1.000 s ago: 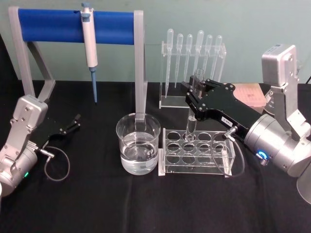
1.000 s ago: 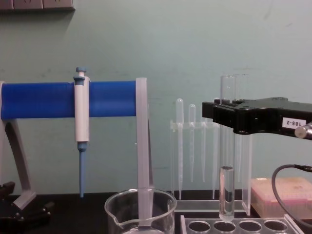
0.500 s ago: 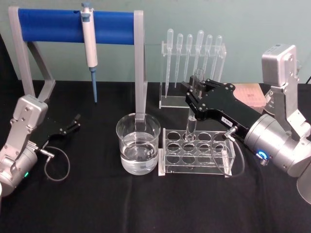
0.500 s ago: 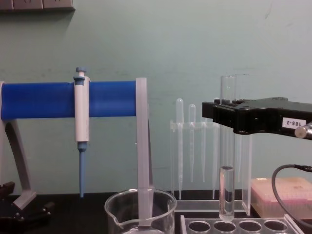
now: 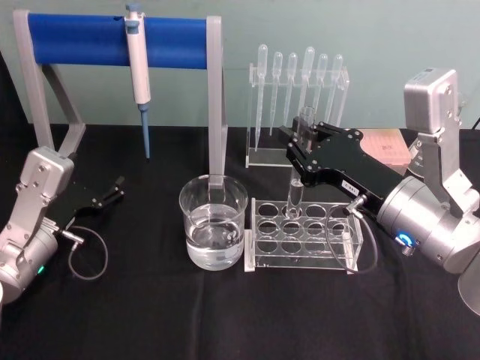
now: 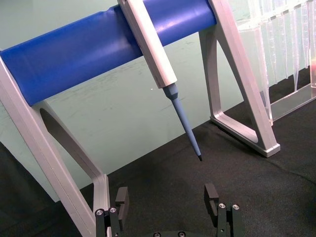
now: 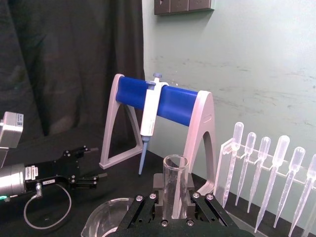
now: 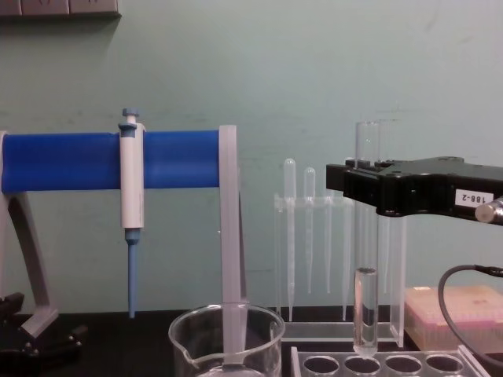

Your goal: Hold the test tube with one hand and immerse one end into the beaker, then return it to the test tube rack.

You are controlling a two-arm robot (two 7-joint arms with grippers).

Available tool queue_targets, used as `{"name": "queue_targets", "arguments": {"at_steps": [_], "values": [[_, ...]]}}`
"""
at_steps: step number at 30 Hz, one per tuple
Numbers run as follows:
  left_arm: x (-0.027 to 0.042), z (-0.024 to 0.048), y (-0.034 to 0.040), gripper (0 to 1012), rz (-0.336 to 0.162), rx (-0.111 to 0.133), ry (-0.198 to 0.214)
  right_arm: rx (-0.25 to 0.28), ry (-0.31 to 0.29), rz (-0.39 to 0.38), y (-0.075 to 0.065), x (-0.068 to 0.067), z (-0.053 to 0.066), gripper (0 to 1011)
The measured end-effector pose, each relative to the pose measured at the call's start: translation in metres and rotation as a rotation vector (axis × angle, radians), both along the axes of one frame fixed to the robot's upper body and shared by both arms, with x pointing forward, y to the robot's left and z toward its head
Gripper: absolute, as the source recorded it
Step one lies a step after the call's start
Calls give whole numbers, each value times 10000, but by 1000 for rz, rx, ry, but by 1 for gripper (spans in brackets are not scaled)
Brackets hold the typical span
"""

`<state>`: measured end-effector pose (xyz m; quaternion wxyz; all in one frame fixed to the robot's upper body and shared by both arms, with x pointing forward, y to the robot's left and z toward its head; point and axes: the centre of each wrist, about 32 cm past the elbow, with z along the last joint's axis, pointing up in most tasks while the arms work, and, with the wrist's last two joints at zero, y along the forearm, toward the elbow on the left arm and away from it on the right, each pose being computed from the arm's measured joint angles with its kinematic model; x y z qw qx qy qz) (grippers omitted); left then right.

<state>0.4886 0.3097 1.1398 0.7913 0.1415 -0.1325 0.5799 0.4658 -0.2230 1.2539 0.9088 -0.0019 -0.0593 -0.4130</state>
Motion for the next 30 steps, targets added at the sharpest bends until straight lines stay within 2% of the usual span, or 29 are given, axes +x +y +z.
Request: {"name": "queue_targets", "arguments": {"at_steps": [10,16,17,21,24,30], "values": [[0,0,0,1000,0,0,0,-2,-2,1,1,-3,13,228],[0,0,0,1000,0,0,0,-16,-41,17,63,-10,220,228],[0,0,0,1000,0,0,0,-16,-41,17,63,-10,220,228],[0,0,0,1000,0,0,0,-13,-61,51,185,45,356,228],[0,0,0,1000,0,0,0,-10,-68,74,302,116,413,228],[0,0,0,1000,0,0,0,-4,-70,106,550,260,423,228]]}}
